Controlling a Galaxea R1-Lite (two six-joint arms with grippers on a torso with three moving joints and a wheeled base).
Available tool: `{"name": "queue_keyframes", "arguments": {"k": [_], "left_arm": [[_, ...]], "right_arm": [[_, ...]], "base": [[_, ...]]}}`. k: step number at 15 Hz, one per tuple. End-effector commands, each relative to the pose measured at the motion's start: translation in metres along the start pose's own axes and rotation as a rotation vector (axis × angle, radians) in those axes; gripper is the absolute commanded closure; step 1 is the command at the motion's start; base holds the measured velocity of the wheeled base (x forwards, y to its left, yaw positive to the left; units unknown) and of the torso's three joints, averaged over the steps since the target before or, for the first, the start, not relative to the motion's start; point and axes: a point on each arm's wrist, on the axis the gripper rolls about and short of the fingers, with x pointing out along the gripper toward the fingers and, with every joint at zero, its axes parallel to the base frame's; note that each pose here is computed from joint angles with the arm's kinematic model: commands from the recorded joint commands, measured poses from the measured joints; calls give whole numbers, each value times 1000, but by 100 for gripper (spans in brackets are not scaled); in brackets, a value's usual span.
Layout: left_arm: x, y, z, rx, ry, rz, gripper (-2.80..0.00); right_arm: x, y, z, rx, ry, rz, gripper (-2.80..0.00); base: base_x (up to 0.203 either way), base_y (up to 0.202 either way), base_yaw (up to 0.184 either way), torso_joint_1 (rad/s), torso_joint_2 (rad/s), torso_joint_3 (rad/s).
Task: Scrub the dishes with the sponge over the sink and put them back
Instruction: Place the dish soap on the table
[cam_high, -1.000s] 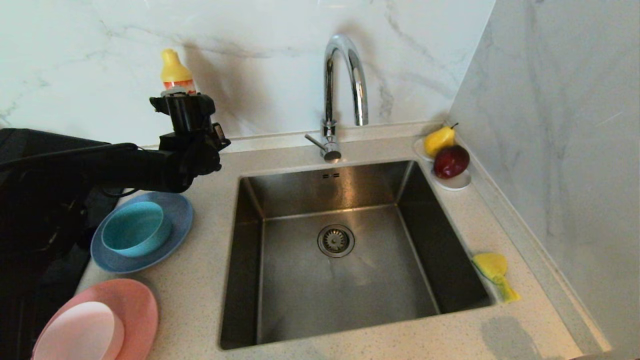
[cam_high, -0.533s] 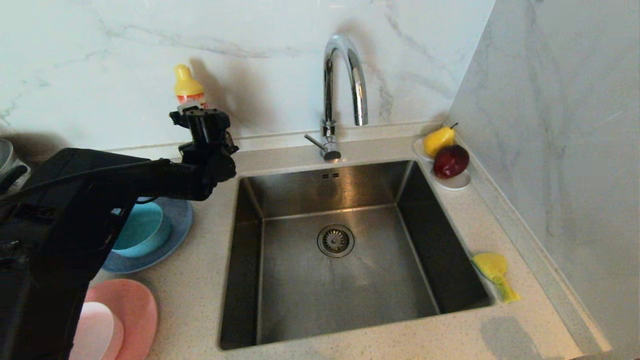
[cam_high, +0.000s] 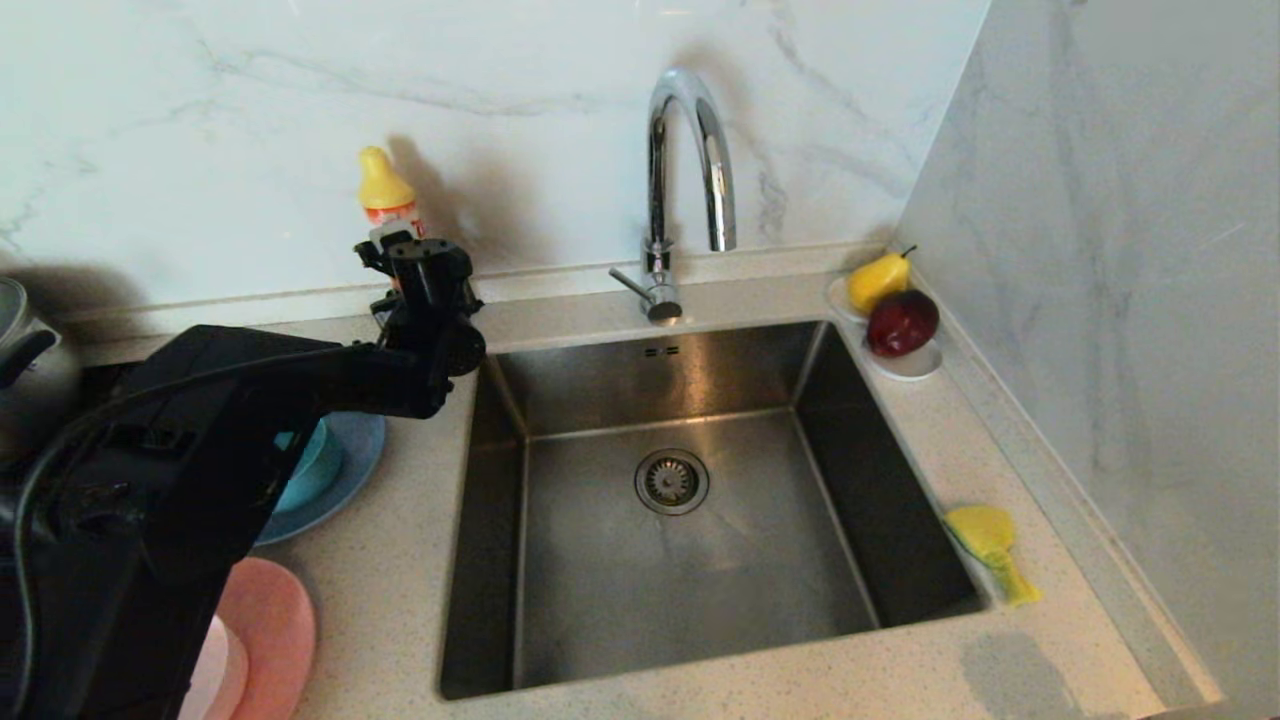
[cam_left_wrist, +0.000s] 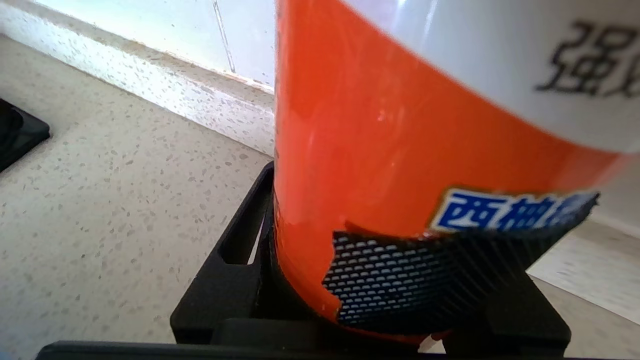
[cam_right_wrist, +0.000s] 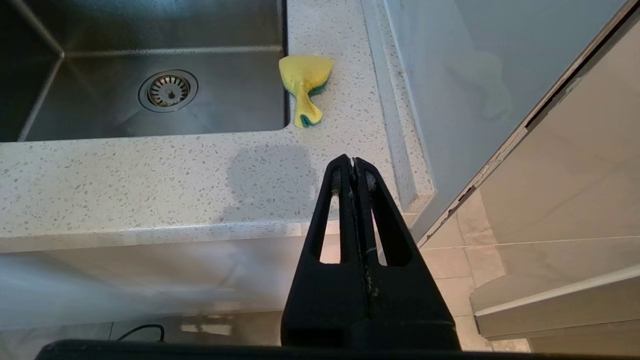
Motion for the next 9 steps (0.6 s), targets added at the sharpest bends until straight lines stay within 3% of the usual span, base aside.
{"name": "queue_keyframes", "arguments": {"k": [1, 4, 9], "left_arm": [[4, 0, -10, 0, -35, 4, 0], [6, 1, -10, -4, -72, 5, 0], [7, 1, -19, -13, -63, 9, 0]], "right_arm": [[0, 0, 0, 0, -1, 0, 0], [0, 0, 0, 0, -1, 0, 0], [0, 0, 0, 0, 1, 0, 0]], "base": [[0, 0, 0, 0, 0, 0], [0, 0, 0, 0, 0, 0], [0, 0, 0, 0, 0, 0]]}}
